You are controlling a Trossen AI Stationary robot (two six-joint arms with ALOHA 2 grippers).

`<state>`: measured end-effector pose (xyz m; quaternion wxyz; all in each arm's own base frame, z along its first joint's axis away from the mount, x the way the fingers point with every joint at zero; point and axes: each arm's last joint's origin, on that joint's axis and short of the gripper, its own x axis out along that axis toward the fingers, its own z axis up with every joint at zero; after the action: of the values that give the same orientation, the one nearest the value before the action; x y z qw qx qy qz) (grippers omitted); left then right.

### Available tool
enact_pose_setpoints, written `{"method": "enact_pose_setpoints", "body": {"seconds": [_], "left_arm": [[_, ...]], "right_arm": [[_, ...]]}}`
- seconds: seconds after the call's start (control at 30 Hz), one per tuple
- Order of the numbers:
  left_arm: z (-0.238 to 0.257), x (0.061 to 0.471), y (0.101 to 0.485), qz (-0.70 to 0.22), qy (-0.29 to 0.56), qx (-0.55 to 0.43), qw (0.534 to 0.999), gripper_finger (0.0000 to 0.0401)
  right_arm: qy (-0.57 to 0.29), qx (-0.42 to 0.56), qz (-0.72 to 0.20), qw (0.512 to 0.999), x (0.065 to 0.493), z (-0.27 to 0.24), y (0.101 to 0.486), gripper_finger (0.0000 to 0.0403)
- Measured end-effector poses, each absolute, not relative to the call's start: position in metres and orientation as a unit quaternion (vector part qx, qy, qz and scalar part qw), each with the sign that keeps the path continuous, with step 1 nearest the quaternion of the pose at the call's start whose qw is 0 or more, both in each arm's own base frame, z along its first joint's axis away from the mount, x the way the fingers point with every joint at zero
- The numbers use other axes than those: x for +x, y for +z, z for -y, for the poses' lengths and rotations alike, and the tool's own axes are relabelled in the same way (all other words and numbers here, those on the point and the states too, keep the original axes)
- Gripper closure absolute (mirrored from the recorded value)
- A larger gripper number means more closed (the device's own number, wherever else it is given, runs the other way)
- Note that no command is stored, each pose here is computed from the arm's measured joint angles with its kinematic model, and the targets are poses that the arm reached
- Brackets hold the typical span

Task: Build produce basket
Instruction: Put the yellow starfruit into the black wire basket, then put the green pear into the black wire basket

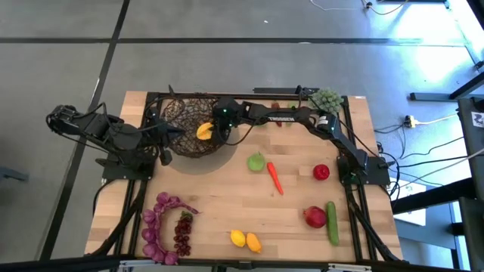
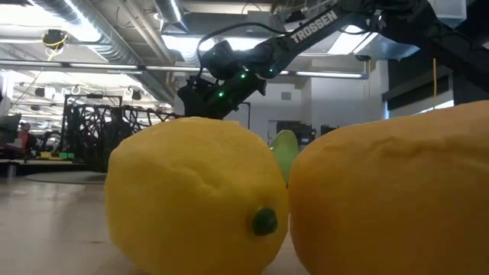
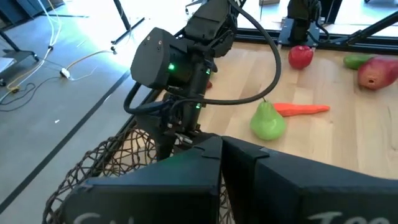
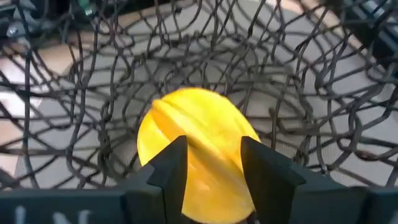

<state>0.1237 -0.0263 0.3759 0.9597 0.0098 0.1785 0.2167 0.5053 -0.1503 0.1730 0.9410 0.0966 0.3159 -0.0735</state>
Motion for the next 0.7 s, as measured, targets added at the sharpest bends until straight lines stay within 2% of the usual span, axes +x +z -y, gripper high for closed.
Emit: {"method": "enact_pose_setpoints", "body": {"seconds": [0.13, 0.4, 0.7], "left_arm": [[0.026, 0.124, 0.376, -0.178, 0.217, 0.010, 0.960, 0.0401], [0.026, 0.123, 0.376, -0.178, 0.217, 0.009, 0.960, 0.0401], [0.026, 0.123, 0.376, -0.178, 0.217, 0.008, 0.960, 0.0401]], "right_arm": [[-0.070, 0.084, -0.303, 0.947, 0.509, 0.151, 0.185, 0.0250], [-0.047, 0.019, -0.280, 0.959, 0.519, 0.147, 0.243, 0.0253], [0.002, -0.047, -0.340, 0.939, 0.498, 0.121, 0.305, 0.0254]]}}
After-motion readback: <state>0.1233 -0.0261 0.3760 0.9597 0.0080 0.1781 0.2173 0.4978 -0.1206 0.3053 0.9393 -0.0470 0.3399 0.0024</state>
